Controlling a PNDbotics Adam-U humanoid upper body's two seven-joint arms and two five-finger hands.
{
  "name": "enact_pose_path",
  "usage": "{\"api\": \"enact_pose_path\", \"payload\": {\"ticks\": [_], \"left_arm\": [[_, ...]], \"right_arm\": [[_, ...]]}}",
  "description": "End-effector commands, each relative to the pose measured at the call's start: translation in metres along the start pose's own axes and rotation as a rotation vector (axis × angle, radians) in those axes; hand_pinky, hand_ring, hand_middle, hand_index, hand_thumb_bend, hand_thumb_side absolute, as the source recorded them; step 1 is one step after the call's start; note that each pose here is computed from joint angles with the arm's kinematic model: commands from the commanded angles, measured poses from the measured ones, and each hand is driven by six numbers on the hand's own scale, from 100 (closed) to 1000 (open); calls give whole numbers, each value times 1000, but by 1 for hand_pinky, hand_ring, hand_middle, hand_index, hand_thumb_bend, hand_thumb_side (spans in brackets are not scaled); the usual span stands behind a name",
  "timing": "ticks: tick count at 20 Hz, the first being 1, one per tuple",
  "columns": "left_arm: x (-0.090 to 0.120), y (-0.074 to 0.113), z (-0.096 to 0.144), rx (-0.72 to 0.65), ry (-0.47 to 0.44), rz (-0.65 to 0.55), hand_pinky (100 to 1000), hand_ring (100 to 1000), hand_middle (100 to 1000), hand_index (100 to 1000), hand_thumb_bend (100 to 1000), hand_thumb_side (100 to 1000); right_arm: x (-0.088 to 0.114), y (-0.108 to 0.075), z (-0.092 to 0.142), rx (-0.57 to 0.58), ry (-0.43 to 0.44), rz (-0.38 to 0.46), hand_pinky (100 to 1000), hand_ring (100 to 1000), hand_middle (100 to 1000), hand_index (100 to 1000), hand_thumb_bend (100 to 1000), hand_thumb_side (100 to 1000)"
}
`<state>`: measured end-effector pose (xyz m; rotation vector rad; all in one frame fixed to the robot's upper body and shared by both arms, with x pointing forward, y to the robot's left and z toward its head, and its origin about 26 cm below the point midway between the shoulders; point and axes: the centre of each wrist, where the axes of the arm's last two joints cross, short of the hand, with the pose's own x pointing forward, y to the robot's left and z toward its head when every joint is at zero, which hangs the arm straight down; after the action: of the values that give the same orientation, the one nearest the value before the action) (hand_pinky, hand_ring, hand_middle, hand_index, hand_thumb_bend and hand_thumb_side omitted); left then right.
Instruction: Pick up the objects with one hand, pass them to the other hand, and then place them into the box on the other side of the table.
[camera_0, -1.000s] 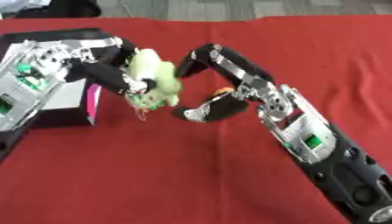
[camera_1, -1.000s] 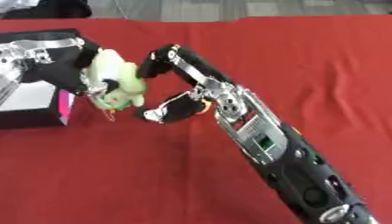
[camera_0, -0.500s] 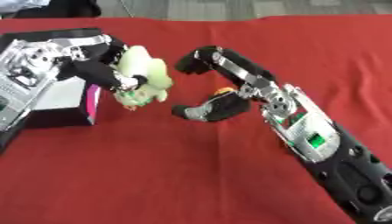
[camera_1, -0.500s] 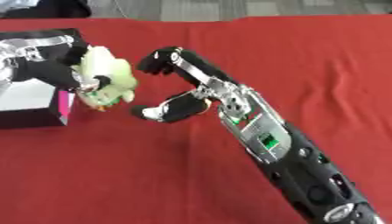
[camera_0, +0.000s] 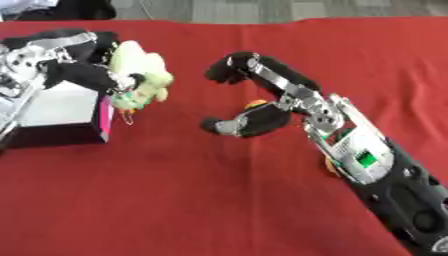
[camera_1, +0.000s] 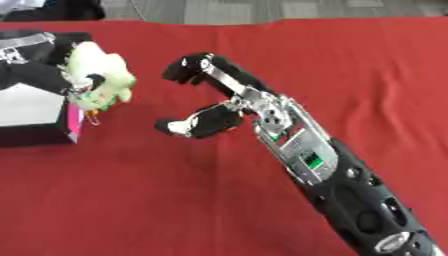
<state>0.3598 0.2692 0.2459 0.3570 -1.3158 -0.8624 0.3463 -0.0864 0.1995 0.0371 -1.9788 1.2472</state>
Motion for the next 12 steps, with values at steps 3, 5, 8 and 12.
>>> {"api": "enact_pose_path", "payload": {"ticks": [3, 5, 8, 12], "left_arm": [[-11, 32, 18, 160, 35, -23, 671, 616, 371, 333, 100, 100], [-21, 39, 21, 206, 70, -23, 673, 616, 372, 335, 100, 100], [-38, 49, 24, 267, 127, -20, 678, 618, 378, 343, 100, 100], [-60, 59, 22, 337, 196, -9, 678, 619, 381, 348, 100, 100]], "right_arm": [[6, -17, 5, -58, -15, 17, 801, 775, 712, 750, 510, 245], [6, -19, 6, -71, -13, 17, 801, 775, 711, 750, 511, 243], [7, -23, 7, -89, -14, 17, 801, 774, 709, 749, 512, 241], [9, -27, 9, -106, -18, 20, 801, 773, 709, 749, 513, 241]]}}
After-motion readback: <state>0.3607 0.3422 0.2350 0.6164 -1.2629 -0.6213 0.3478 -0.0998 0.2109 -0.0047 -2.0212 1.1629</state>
